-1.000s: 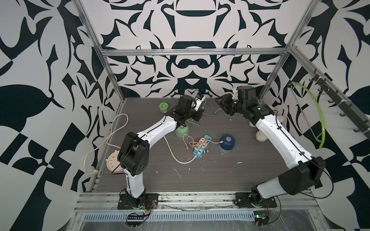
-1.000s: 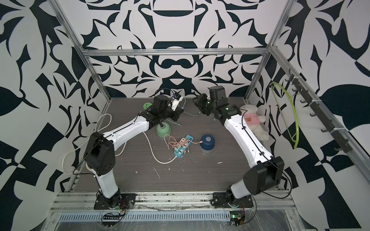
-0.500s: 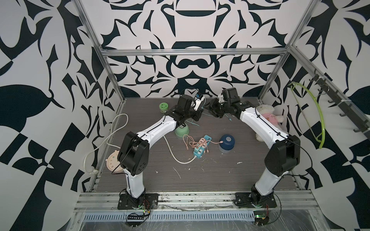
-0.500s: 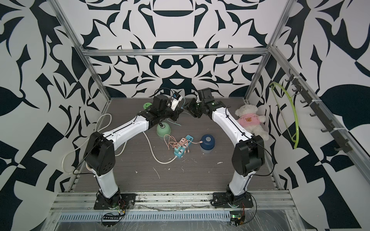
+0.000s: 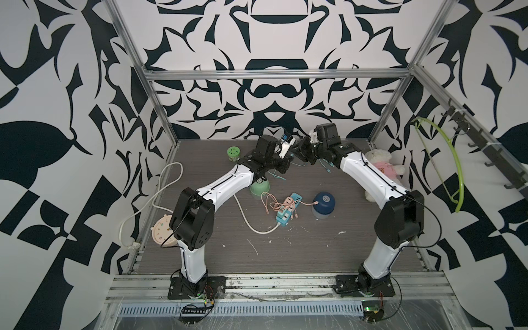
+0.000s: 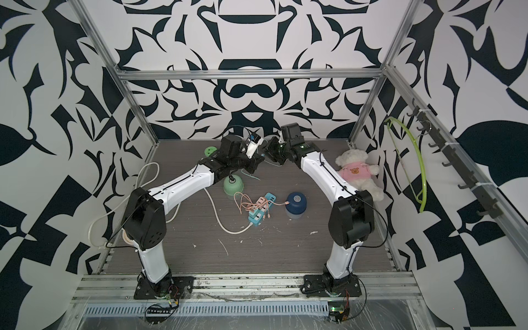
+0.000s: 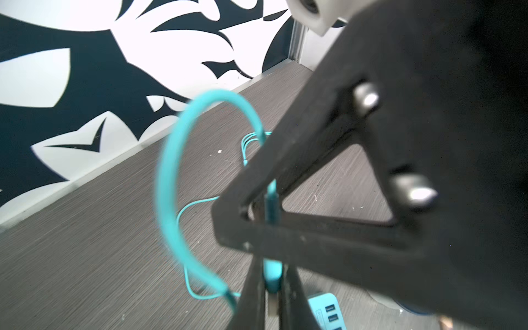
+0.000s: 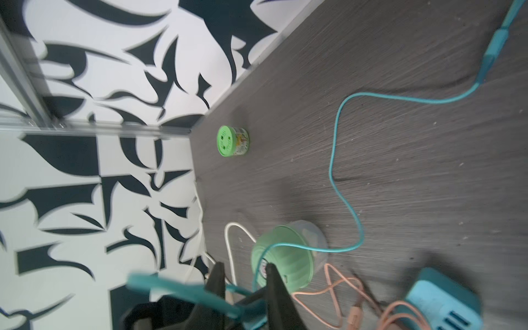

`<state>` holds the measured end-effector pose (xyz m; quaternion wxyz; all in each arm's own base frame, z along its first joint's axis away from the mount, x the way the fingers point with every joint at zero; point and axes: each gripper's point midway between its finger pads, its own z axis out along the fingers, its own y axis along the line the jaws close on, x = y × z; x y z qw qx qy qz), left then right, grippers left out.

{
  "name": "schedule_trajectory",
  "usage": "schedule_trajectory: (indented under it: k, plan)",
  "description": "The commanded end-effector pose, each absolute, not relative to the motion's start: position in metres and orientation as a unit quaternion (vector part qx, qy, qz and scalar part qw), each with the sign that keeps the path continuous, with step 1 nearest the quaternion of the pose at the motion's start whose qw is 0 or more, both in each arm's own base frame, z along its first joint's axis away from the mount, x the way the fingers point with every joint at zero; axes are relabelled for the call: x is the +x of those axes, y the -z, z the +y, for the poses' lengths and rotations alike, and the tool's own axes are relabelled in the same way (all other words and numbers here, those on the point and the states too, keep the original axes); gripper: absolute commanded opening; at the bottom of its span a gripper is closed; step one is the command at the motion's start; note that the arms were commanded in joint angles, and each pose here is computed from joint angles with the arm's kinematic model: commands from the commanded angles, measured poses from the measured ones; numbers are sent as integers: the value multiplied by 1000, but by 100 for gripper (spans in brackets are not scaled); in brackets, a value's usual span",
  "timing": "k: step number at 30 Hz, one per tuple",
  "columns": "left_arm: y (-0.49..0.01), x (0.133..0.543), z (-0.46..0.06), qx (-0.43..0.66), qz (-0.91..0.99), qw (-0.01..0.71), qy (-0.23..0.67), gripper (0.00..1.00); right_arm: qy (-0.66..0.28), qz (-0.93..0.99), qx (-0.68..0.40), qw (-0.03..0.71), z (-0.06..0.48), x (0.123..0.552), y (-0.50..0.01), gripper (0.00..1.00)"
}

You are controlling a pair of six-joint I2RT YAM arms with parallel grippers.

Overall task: Charge the cordless meat grinders
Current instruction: Pick up the charging cable from the center of the board.

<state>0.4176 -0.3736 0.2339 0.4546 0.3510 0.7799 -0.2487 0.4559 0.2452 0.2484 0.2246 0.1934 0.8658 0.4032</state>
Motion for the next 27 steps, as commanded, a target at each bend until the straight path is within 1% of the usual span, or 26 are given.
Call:
schedule_trajectory:
  k: [1, 4, 5, 7, 8, 10, 13, 16, 18, 22, 27]
  plan:
    - [-241, 425, -372, 365, 776, 480, 184, 0, -402, 865, 189, 235, 247, 457, -265, 0]
    - [-241, 426, -370, 384, 773, 488, 133, 0, -401, 864, 186, 241, 246, 457, -267, 0]
    - [-240, 425, -370, 386, 772, 488, 130, 8, -404, 863, 179, 246, 247, 457, -270, 0]
    - [-242, 426, -365, 367, 776, 494, 136, 48, -404, 863, 152, 263, 246, 458, -276, 0]
    - [-243, 426, -360, 353, 780, 494, 150, 58, -401, 863, 140, 274, 243, 458, -281, 0]
    - [-250, 425, -348, 309, 788, 484, 219, 67, -400, 858, 99, 307, 237, 461, -293, 0]
    - [-272, 419, -333, 244, 776, 451, 367, 72, -397, 849, 1, 350, 235, 458, -301, 0]
    - [-297, 409, -322, 207, 747, 406, 484, 72, -410, 830, -75, 371, 233, 453, -303, 0]
    - [-308, 399, -320, 199, 725, 376, 541, 71, -427, 804, -122, 395, 233, 449, -314, 0]
    - [-314, 382, -327, 220, 694, 325, 603, 68, -445, 756, -224, 424, 242, 425, -340, 0]
    - [-317, 372, -337, 238, 665, 279, 650, 59, -491, 701, -295, 425, 252, 398, -364, 0]
